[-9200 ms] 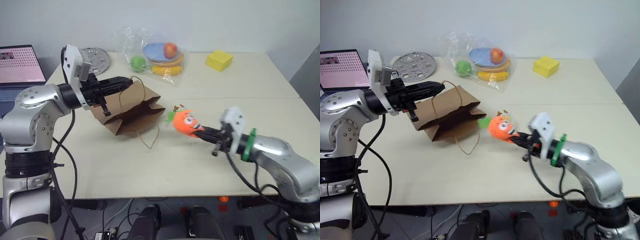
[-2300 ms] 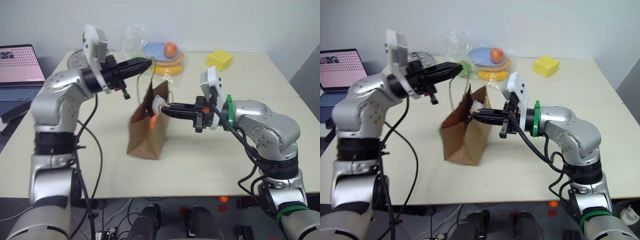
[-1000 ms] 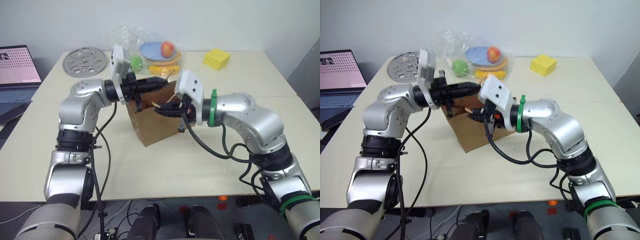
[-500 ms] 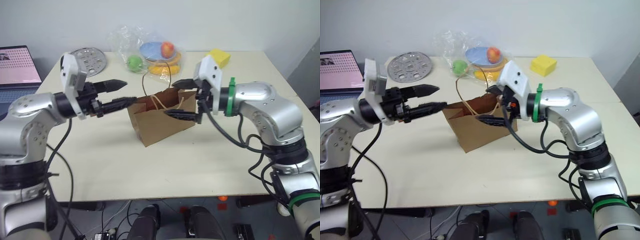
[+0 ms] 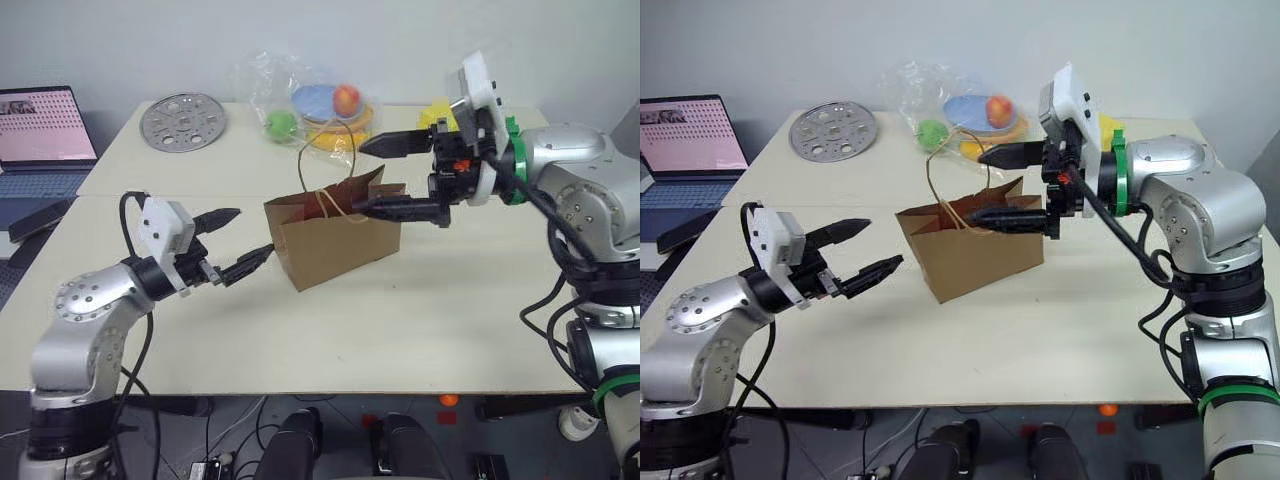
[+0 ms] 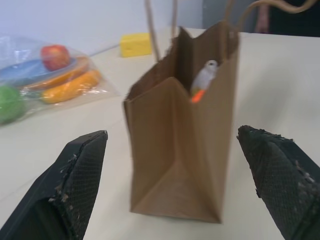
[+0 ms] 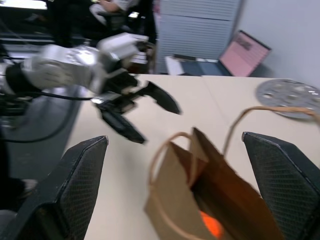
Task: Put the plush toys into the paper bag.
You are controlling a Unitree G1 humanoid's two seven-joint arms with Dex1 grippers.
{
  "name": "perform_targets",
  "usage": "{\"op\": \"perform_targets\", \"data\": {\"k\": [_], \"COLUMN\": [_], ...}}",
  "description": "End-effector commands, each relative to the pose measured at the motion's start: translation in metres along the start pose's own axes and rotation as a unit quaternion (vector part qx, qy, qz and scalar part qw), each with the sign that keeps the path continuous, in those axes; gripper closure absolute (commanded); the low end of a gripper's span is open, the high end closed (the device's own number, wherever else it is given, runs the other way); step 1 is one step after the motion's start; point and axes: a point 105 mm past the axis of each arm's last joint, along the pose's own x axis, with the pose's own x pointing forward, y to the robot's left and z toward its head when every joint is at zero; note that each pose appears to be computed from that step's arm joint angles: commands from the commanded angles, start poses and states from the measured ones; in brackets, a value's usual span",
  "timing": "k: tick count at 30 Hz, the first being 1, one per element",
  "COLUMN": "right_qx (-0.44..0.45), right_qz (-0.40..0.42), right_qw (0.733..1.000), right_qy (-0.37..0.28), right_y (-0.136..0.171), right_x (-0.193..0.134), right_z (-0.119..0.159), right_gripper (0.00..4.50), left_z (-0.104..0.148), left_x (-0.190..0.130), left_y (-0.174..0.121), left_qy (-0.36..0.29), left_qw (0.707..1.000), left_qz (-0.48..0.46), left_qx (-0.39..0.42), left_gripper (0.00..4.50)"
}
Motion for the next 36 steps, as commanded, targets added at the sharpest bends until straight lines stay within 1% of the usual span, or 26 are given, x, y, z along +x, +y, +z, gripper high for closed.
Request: {"op": "perform_targets", "data": {"k": [1,3,6,12,15,22,25,27,31,36], "right_qx": [-0.036,-0.033,-0.036,-0.039,-0.039,-0.038,-0.039,-0.039,-0.041,-0.039], "right_qz": [0.011,0.012,0.007,-0.01,-0.016,-0.031,-0.034,-0.035,-0.038,-0.035], "right_qw": [0.999,0.999,0.999,0.999,0.999,0.999,0.999,0.999,0.998,0.999], "right_qy": [-0.01,-0.006,0.003,0.009,0.014,0.015,0.015,0.015,0.015,0.015], "right_y": [0.006,0.005,0.003,-0.001,-0.001,-0.001,-0.001,-0.001,-0.001,0.001], "right_x": [-0.007,-0.009,-0.011,-0.012,-0.013,-0.015,-0.016,-0.016,-0.014,-0.014], "right_z": [0.022,0.022,0.021,0.019,0.017,0.015,0.015,0.015,0.012,0.012], "right_gripper": [0.0,0.0,0.0,0.0,0.0,0.0,0.0,0.0,0.0,0.0], "left_z": [0.009,0.007,0.001,0.002,0.004,0.011,0.018,0.018,0.009,0.003], "left_x": [0.008,0.014,0.024,0.036,0.035,0.012,0.004,0.002,0.009,0.019], "left_y": [0.004,0.007,0.001,-0.004,-0.003,0.003,-0.003,-0.011,-0.017,-0.012], "left_qy": [-0.027,-0.031,-0.031,-0.04,-0.04,-0.026,-0.025,-0.016,-0.009,-0.014], "left_qw": [0.999,0.999,0.999,0.998,0.998,0.998,0.997,0.997,0.996,0.997], "left_qz": [0.003,0.003,-0.024,-0.054,-0.054,-0.052,-0.064,-0.077,-0.082,-0.07], "left_qx": [0.027,0.025,0.006,-0.013,-0.005,-0.009,-0.021,-0.025,-0.031,-0.028], "left_gripper": [0.02,0.02,0.02,0.02,0.02,0.02,0.02,0.02,0.02,0.02]}}
